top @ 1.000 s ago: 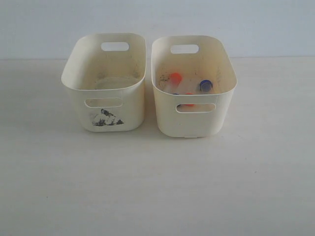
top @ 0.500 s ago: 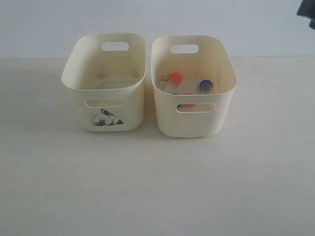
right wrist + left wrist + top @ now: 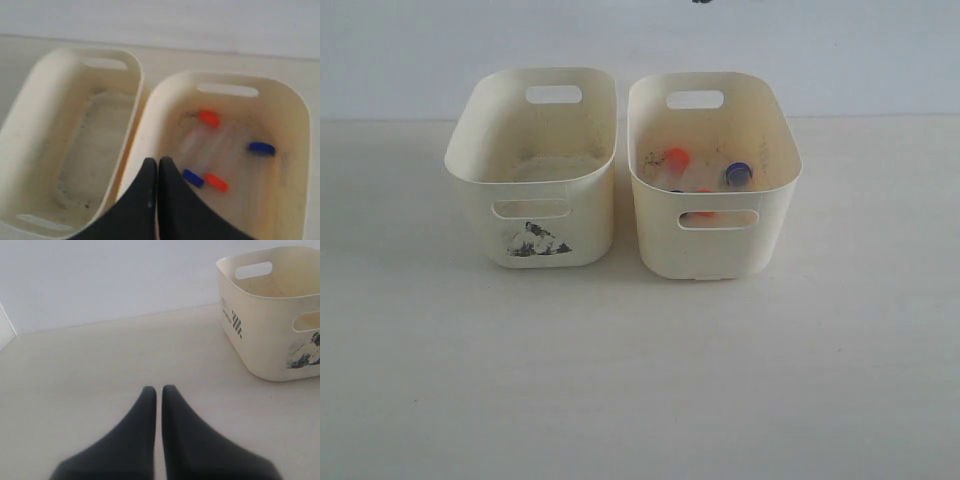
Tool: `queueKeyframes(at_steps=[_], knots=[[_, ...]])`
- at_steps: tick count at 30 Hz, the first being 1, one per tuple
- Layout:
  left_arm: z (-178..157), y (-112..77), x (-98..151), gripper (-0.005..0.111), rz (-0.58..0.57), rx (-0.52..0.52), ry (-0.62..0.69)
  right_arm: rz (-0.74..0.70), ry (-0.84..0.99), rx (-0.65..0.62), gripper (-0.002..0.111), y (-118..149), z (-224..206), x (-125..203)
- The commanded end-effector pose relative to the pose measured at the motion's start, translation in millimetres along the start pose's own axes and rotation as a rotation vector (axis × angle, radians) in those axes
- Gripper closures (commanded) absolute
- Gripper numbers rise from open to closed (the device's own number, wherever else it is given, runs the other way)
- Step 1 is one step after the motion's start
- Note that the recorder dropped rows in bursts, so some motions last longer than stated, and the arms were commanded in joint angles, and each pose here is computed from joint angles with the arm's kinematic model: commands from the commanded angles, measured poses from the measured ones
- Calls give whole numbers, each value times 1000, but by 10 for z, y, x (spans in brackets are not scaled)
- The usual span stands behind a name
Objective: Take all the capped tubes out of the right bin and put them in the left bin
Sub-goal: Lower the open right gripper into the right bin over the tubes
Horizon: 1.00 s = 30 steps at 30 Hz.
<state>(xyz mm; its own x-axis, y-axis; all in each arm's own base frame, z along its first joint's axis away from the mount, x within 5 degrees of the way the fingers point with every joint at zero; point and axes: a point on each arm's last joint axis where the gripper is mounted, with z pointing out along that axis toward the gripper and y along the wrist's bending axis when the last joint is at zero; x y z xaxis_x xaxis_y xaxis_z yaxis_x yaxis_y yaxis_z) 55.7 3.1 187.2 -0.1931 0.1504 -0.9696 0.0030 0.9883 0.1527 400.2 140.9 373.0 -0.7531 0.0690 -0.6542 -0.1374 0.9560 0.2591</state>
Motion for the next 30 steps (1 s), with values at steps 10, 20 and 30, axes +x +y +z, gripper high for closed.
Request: queueKeyframes(at_steps=[10,20,30], knots=[[-5,2,-22,102,-13,-1,-15,115,205,96,109,-56,986,-112],[-5,2,-22,102,-13,-1,-15,126,274,135,109,-146,1359,55],[-5,2,-22,102,-13,-1,-15,121,411,231,109,-392,1766,398]])
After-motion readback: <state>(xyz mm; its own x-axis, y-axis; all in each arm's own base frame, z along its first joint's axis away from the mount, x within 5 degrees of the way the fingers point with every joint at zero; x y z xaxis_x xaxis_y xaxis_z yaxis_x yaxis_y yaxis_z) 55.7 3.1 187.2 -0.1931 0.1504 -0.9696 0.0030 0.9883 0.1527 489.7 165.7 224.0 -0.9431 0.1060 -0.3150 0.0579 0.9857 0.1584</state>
